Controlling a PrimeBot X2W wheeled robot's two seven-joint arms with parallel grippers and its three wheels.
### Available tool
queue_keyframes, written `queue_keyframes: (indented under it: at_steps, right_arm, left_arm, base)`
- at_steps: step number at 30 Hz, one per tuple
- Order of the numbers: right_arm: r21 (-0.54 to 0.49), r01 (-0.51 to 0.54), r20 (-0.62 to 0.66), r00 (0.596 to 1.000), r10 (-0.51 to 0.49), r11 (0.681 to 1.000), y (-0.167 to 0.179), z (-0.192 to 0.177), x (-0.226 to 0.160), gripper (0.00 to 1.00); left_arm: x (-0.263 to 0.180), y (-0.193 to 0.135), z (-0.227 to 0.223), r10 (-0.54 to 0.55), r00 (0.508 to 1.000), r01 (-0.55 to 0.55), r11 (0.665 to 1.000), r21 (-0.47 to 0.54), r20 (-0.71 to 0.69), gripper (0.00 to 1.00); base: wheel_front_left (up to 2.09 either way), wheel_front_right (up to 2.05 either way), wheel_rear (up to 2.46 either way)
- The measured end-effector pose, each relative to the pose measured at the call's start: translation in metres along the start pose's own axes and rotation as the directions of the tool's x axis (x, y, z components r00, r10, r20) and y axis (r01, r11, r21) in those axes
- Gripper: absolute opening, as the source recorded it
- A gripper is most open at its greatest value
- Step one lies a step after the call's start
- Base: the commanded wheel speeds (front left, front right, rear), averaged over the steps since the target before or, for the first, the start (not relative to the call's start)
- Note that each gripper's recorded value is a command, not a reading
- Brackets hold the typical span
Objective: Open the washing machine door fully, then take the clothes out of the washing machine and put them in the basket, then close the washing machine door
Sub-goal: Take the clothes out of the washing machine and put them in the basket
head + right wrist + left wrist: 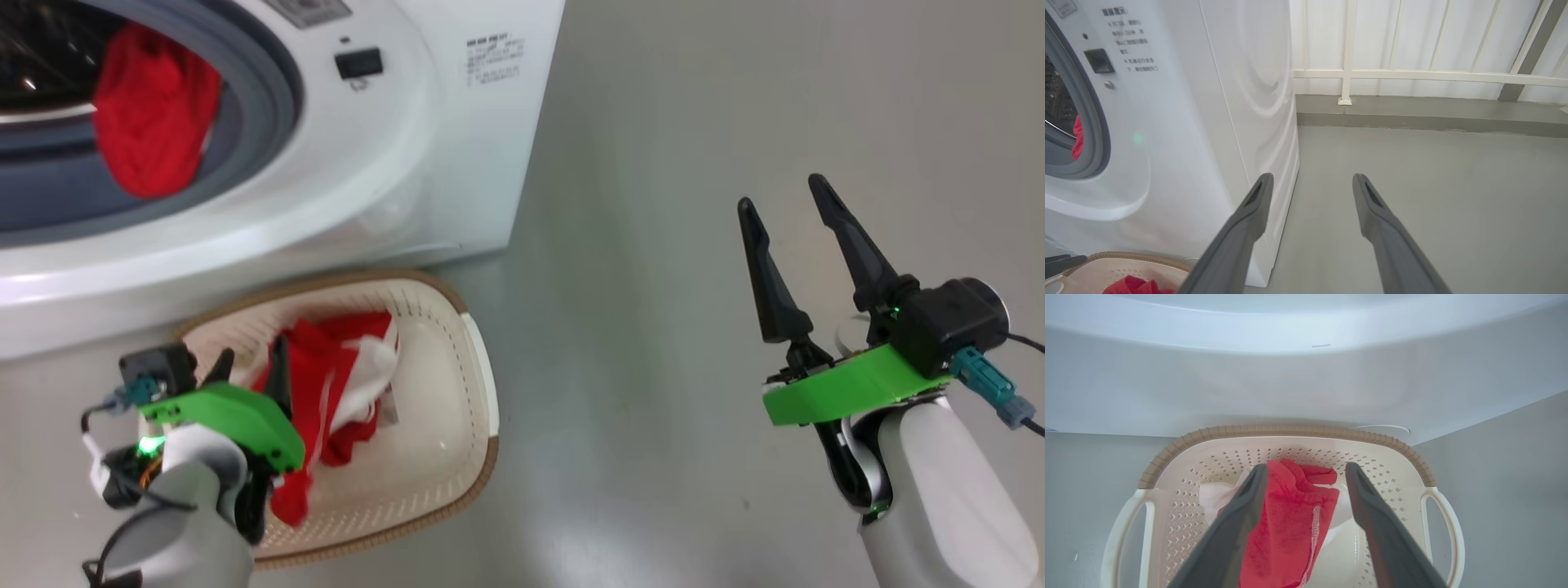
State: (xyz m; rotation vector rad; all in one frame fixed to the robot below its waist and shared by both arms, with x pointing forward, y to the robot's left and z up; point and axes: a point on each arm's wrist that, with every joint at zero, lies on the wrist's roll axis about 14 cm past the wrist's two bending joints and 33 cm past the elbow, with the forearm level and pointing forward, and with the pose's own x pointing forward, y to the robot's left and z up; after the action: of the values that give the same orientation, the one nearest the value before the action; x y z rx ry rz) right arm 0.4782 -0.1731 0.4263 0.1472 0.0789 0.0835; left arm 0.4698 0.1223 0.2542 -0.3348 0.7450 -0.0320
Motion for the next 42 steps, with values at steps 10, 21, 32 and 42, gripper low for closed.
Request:
queue_keyframes:
  at_steps: [10,21,32,42]
  right_arm:
    - [-0.007,-0.004,0.059,0.998,0.004,1.0,0.006,0.032,-0.028,1.0]
    - [-0.024,0.004,0.13,0.991,-0.001,1.0,0.008,0.064,-0.062,1.0]
    - [-0.029,0.01,0.195,0.981,-0.004,1.0,0.011,0.087,-0.096,1.0]
    - [-0.028,0.044,0.251,0.967,-0.035,0.999,0.002,0.103,-0.119,1.0]
  left_arm:
    - [-0.048,-0.006,0.053,-0.051,0.973,0.052,0.999,0.001,0.226,1.0]
    - [-0.119,-0.001,0.099,-0.07,0.885,0.055,0.997,0.045,0.46,1.0]
    - [-0.187,-0.002,0.128,-0.093,0.772,0.035,0.994,0.103,0.629,1.0]
    - [-0.227,-0.006,0.133,-0.118,0.706,0.034,0.991,0.133,0.698,1.0]
  base:
    - [0.0,0.0,0.0]
    - [0.0,0.0,0.0]
    - [0.0,0.0,0.0]
    - [0.0,0.0,0.0]
